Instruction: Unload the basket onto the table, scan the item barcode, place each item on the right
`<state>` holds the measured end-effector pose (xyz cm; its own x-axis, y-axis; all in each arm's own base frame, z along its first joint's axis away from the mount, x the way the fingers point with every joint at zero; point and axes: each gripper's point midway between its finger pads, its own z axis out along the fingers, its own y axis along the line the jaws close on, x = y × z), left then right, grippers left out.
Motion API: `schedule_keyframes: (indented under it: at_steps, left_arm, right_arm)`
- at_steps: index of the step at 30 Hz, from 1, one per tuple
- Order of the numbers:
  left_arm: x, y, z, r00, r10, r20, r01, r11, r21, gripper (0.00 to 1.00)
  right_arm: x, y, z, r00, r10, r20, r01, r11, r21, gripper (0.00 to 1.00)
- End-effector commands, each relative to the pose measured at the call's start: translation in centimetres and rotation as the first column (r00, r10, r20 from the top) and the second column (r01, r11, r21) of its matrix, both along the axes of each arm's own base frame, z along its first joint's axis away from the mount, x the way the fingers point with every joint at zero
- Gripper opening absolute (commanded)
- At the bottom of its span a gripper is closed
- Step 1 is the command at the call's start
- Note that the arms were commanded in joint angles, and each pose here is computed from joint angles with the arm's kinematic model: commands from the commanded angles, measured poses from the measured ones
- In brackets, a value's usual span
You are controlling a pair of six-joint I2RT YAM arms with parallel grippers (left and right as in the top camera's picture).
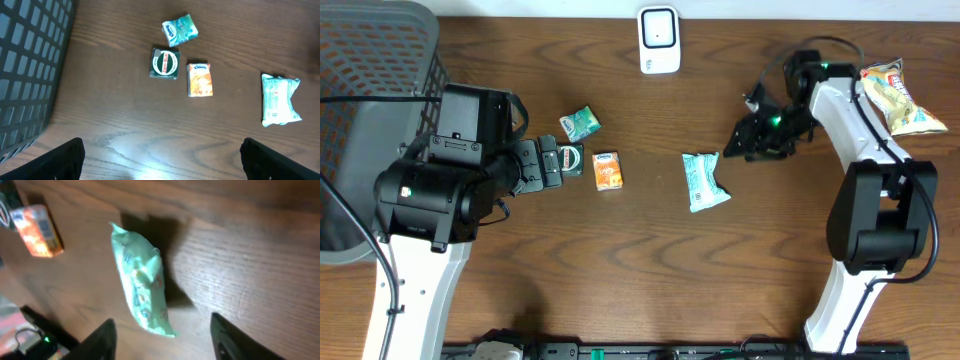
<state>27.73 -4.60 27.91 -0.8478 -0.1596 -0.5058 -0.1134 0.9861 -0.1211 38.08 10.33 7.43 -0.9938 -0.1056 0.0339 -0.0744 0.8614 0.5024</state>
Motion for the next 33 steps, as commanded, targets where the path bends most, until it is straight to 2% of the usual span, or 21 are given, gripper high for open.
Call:
schedule_keyframes:
  at_steps: [1,6,9,12,14,18,22,25,29,33]
  left_arm:
    - [0.1,0.1,0.4,1.0,0.001,0.013,-0.001,1.0,0.006,0.98]
    - [0.1,0.1,0.4,1.0,0.001,0.013,-0.001,1.0,0.006,0.97]
    - [0.1,0.1,0.4,1.0,0.001,0.013,-0.001,1.0,0.006,0.98]
    - [0.1,0.1,0.4,1.0,0.001,0.013,-0.001,1.0,0.006,0.98]
    - [0.1,0.1,0.4,1.0,0.001,0.013,-0.001,1.0,0.006,0.98]
    - [0.1,0.1,0.4,1.0,0.001,0.013,-0.001,1.0,0.006,0.98]
    - [0.1,0.1,0.4,1.0,0.001,0.013,-0.001,1.0,0.006,0.98]
    - [0.1,0.1,0.4,1.0,0.001,0.013,-0.001,1.0,0.006,0.98]
    - [0.1,0.1,0.4,1.0,0.001,0.013,-0.001,1.0,0.006,0.97]
    - [0.1,0.1,0.4,1.0,0.001,0.013,-0.001,1.0,0.006,0.98]
  right_arm:
    - [-0.7,1.4,0.1,0.991,0.124,0.047,-0.123,0.992,-0.019,0.62]
    - [-1.2,3.2,-3.0,0.989,0.135,0.064,-0.134,0.991,-0.021,0.67]
    - [-1.4,3.6,-4.7,0.993,0.103,0.065,-0.102,0.995,-0.011,0.61]
    - [-2.0,4.5,-5.4,0.993,0.098,0.068,-0.101,0.993,0.056,0.58]
    - [-2.3,4.9,-5.7,0.993,0.097,0.066,-0.102,0.991,0.082,0.51]
    - [-2.9,5.8,-5.8,0.993,0.106,0.061,-0.112,0.987,0.119,0.48]
    - [-3.2,6.6,-5.6,0.991,0.122,0.061,-0.129,0.982,0.135,0.03]
    - [-2.7,8.0,-3.8,0.991,0.111,0.075,-0.126,0.961,0.247,0.01]
    - [-0.7,10.2,2.0,0.986,0.075,0.149,-0.138,0.864,0.485,0.01]
    - [1.2,10.9,7.7,0.961,0.055,0.271,-0.207,0.794,0.571,0.01]
